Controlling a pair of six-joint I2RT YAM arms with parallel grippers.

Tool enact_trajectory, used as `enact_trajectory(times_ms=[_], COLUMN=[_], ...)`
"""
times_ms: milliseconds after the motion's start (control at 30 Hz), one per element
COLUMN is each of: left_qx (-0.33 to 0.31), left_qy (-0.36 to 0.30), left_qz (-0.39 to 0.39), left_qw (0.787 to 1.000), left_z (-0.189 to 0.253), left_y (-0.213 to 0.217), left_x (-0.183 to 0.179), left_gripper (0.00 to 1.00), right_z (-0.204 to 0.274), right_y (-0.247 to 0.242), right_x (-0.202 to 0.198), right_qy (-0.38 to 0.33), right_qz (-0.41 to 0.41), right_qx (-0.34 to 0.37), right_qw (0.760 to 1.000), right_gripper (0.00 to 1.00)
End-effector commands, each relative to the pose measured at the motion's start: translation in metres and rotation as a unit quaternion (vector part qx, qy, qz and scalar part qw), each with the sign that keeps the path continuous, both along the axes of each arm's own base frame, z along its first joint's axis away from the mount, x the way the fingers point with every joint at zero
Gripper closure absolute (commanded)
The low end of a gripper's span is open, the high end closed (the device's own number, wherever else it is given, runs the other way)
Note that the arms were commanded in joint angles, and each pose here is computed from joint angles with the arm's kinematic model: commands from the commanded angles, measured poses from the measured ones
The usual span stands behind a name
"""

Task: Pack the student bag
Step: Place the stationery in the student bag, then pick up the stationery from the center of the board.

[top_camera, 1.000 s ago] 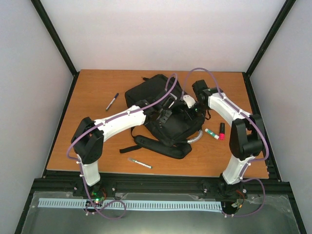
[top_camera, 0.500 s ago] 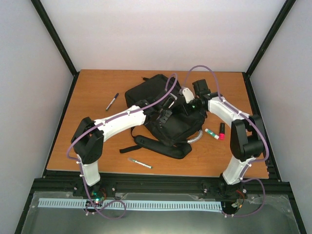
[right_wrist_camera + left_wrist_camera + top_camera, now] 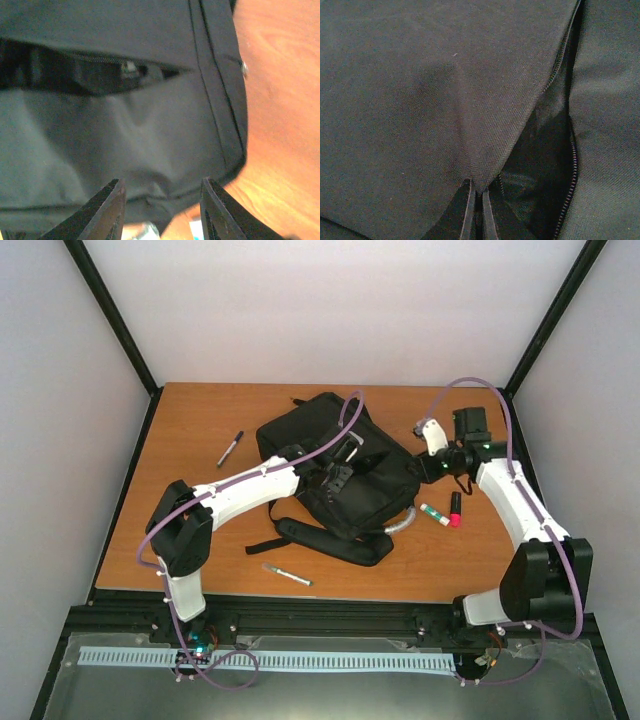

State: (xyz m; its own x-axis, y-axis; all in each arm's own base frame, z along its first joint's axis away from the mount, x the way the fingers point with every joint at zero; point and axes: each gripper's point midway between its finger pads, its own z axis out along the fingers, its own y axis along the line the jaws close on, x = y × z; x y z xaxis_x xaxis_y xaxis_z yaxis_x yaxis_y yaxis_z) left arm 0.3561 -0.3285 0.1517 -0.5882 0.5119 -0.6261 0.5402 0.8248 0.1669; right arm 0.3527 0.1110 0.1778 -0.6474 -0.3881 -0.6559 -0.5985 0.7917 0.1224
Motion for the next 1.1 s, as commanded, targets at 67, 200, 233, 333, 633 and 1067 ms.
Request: enact_trajectory(times_ms=[67, 200, 233, 333, 633, 1067], left_qx=[-0.05, -0.053, -0.053, -0.052, -0.051, -0.036], left_qy=[-0.02, -0.017, -0.016, -0.015, -0.015, -0.011], left_qz=[-0.026, -0.029, -0.029, -0.03, -0.03, -0.019], left_qw=[0.998, 0.998, 0.998, 0.998, 0.998, 0.999], left_z=[0.032, 0.032, 0.031, 0.031, 0.033, 0.028], left_y=[-0.024, -0.026, -0.026, -0.026, -0.025, -0.022], left_x=[-0.001, -0.003, -0.003, -0.003, -0.004, -0.001], left_gripper=[0.99, 0.99, 0.99, 0.99, 0.99, 0.99], right_z=[-0.03, -0.045, -0.048, -0.059, -0.097, -0.135], right_y=[-0.049, -0.086, -0.095, -0.112, -0.137, -0.173], right_x=[-0.046, -0.058, -0.06, -0.065, -0.075, -0.069], right_qy=[0.08, 0.102, 0.105, 0.12, 0.168, 0.215], right_qz=[-0.014, -0.054, -0.063, -0.085, -0.118, -0.178], right_qx=[-0.045, -0.071, -0.075, -0.075, -0.078, -0.105], right_qw=[0.996, 0.991, 0.99, 0.986, 0.976, 0.955], right_gripper=[0.58, 0.54, 0.54, 0.53, 0.51, 0.46])
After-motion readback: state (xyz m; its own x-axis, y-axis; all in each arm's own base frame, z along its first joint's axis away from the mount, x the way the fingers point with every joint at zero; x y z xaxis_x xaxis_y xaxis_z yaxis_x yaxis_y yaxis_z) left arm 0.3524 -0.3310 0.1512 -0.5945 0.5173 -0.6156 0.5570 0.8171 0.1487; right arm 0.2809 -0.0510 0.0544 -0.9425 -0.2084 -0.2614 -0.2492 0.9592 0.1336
